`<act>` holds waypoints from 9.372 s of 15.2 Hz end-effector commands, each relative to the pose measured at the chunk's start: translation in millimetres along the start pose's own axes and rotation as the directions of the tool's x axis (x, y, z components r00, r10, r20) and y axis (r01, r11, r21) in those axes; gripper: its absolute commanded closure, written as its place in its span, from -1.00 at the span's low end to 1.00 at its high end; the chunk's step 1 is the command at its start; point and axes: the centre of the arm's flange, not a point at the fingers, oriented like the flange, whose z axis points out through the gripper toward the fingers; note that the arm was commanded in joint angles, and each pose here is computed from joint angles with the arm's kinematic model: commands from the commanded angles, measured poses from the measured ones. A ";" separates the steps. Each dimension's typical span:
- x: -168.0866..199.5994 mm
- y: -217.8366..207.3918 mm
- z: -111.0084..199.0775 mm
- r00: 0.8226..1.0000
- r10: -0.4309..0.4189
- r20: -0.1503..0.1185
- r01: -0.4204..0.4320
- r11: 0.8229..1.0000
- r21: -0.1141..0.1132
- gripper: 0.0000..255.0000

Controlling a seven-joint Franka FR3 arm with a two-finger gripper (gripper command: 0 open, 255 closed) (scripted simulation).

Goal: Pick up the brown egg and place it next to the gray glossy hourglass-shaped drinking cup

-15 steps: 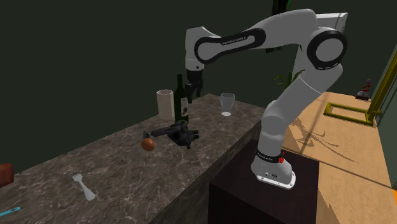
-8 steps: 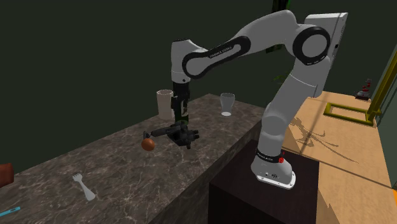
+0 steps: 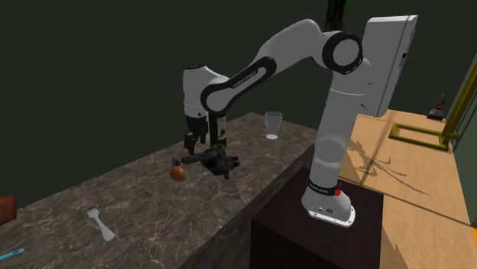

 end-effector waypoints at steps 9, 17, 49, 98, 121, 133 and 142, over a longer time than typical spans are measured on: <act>44.9 -78.9 63.4 0.997 -0.071 -0.031 0.071 0.997 -0.001 -1.00; 46.0 -78.9 98.1 0.997 -0.071 -0.031 0.071 0.997 -0.001 -1.00; 54.9 -74.3 14.2 0.997 -0.071 -0.031 0.071 0.997 -0.001 1.00; -39.5 216.5 -117.1 0.997 -0.071 -0.031 0.071 0.997 -0.001 1.00; -136.3 465.7 -103.2 0.997 -0.071 -0.031 0.071 0.997 -0.001 1.00; -143.0 462.2 -40.3 0.997 -0.071 -0.031 0.071 0.997 -0.001 1.00; -148.0 459.6 6.9 0.997 -0.071 -0.031 0.071 0.997 -0.001 1.00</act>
